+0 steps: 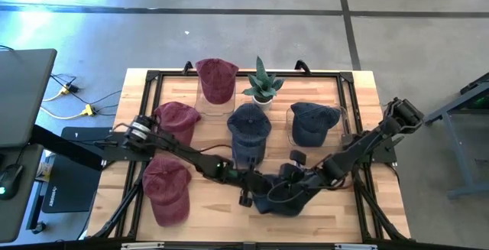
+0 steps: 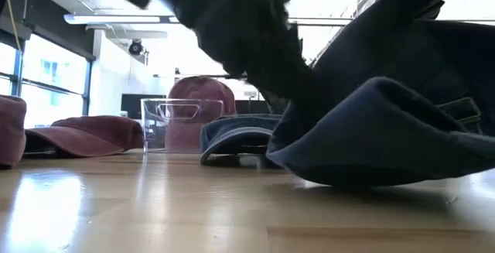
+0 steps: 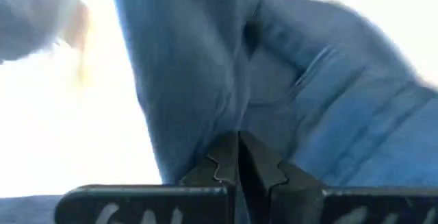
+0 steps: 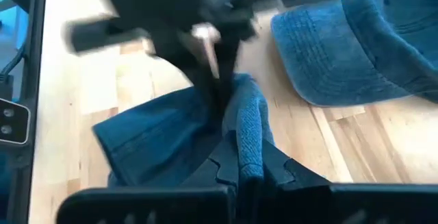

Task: Pick & Place hat
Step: Put the bottom blue cap into the right transparent bin

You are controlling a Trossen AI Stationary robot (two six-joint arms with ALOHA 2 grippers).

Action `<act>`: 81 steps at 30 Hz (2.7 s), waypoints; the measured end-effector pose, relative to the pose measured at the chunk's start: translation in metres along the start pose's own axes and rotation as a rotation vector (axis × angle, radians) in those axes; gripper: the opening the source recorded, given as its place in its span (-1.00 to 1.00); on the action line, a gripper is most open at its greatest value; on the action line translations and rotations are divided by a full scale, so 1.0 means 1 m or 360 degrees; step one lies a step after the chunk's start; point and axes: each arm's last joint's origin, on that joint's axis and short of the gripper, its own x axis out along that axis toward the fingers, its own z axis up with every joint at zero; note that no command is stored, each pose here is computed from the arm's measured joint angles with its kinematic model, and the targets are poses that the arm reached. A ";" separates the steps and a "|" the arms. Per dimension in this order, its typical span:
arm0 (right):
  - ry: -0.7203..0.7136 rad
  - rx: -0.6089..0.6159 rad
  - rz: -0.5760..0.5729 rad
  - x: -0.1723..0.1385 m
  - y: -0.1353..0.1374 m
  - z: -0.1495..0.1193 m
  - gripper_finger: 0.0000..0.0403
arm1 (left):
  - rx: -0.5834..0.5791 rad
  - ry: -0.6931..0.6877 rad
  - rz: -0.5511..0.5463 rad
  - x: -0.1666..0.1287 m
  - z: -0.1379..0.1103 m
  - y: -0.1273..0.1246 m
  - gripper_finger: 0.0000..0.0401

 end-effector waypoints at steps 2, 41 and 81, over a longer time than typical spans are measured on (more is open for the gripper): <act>-0.0002 0.0001 -0.0007 0.001 -0.001 0.001 -0.93 | 0.0045 0.0013 -0.0010 -0.006 0.002 -0.003 -0.96; 0.0025 -0.0119 -0.0007 0.023 0.000 0.001 -0.26 | -0.0052 0.0186 0.0187 -0.022 0.003 0.024 -0.96; 0.1105 0.0178 -0.0021 0.007 0.012 -0.072 -0.99 | -0.0120 0.0207 -0.0120 0.004 0.015 0.017 -0.96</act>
